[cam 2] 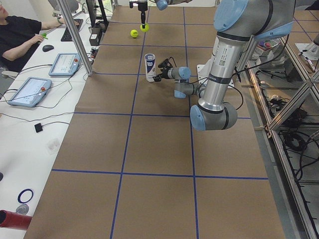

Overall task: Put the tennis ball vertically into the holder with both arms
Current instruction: 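Grasp and lift the ball with the right gripper while the left grips the can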

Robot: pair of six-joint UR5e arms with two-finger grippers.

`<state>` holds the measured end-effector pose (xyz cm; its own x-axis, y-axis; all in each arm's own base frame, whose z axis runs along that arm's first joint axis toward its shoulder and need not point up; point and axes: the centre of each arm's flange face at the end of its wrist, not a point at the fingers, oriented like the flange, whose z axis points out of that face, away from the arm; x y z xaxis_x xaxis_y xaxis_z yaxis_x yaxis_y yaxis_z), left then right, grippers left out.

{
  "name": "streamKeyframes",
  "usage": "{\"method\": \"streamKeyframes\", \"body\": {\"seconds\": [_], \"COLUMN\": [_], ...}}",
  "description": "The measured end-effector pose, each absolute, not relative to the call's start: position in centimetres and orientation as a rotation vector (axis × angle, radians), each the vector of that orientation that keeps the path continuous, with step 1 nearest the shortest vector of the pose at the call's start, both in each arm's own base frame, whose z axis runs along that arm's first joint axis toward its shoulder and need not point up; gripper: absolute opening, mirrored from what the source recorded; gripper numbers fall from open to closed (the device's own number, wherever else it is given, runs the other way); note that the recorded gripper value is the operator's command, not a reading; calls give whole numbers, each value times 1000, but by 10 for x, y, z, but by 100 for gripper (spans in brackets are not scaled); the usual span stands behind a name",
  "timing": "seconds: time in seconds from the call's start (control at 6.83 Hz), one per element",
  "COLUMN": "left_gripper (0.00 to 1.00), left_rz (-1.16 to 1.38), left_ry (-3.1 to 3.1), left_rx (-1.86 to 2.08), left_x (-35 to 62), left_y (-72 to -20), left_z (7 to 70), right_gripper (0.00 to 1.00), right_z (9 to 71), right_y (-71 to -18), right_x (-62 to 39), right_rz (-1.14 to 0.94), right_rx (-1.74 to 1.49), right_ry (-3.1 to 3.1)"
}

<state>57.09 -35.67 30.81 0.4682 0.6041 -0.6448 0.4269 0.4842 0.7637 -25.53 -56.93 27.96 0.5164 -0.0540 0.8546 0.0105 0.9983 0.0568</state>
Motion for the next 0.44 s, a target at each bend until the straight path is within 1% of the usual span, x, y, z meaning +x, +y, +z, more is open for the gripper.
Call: {"method": "streamKeyframes", "body": {"seconds": [0.44], "left_gripper": [99], "left_rz": [136], "left_ry": [1130], "left_rx": [1134], "left_x": [572], "left_y": [-363], "left_z": [308], "right_gripper": [0], "right_z": [223], "right_y": [-564], "right_x": [-284], "right_rz": [3], "right_rx": [23], "right_ry": [-1073]}}
